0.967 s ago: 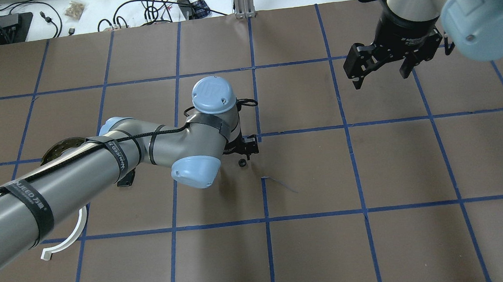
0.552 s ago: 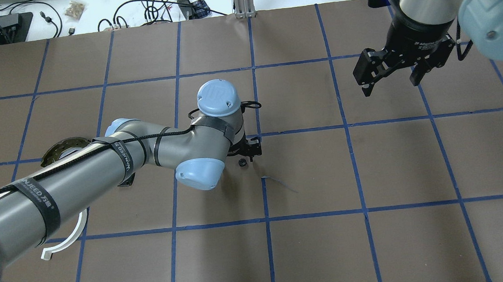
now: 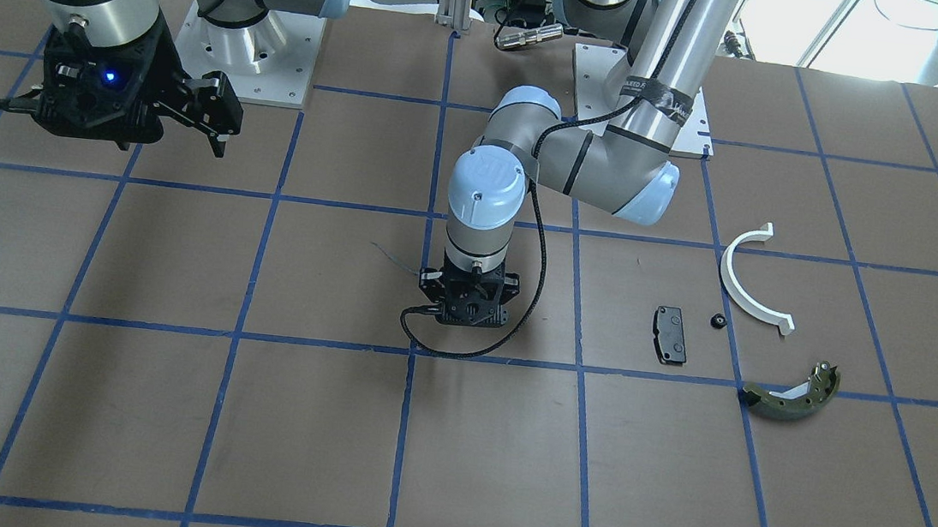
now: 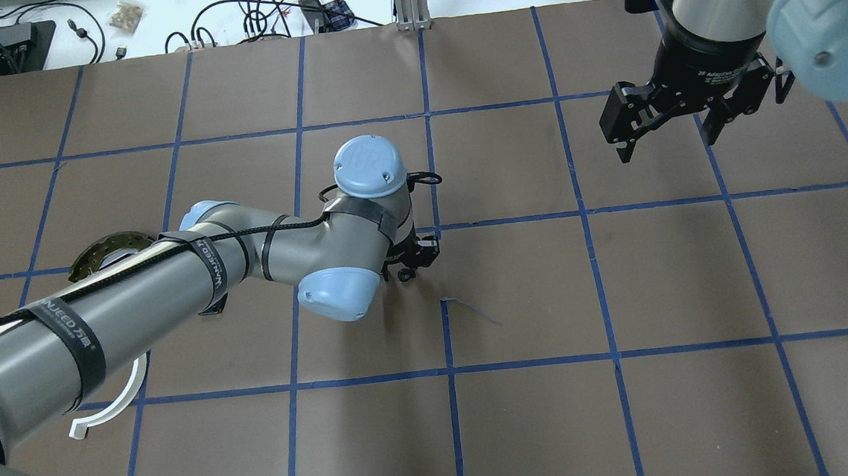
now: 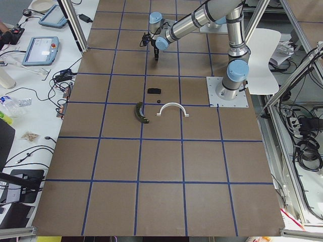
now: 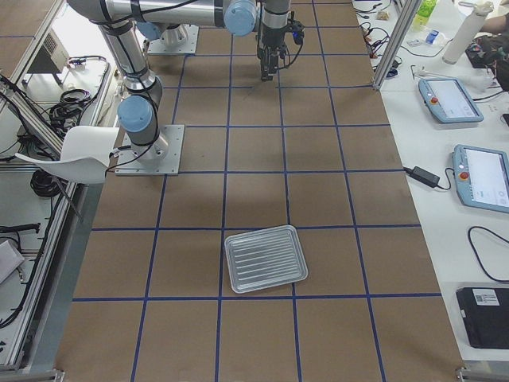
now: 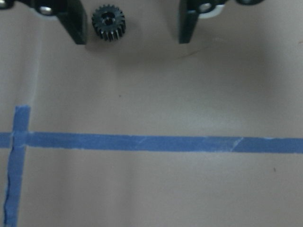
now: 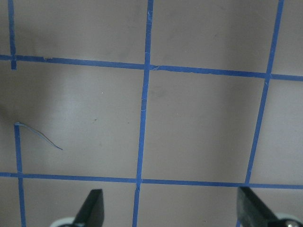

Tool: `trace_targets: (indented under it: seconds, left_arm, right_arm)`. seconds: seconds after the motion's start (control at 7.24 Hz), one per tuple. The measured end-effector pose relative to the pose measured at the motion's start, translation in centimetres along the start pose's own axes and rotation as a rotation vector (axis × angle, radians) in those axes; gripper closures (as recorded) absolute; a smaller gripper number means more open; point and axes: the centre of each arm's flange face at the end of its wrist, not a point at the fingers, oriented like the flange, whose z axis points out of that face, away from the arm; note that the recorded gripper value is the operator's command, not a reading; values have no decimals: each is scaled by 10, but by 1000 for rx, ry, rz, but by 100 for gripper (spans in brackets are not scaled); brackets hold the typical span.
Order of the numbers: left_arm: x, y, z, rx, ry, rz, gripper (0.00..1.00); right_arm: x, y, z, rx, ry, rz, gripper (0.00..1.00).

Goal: Place bearing gear from tray to pile

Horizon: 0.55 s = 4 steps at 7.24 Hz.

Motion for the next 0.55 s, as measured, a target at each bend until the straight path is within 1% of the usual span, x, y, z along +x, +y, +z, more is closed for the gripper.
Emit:
trace_targets:
  seconds: [0.28, 0.55]
  left_arm:
    - [-1, -3, -4, 14, 3, 3, 100]
    - [-9, -7, -20, 45, -1, 1, 100]
  right_arm:
    - [0, 1, 4, -5, 5, -3, 0]
    - [0, 4, 3, -4, 5, -5, 0]
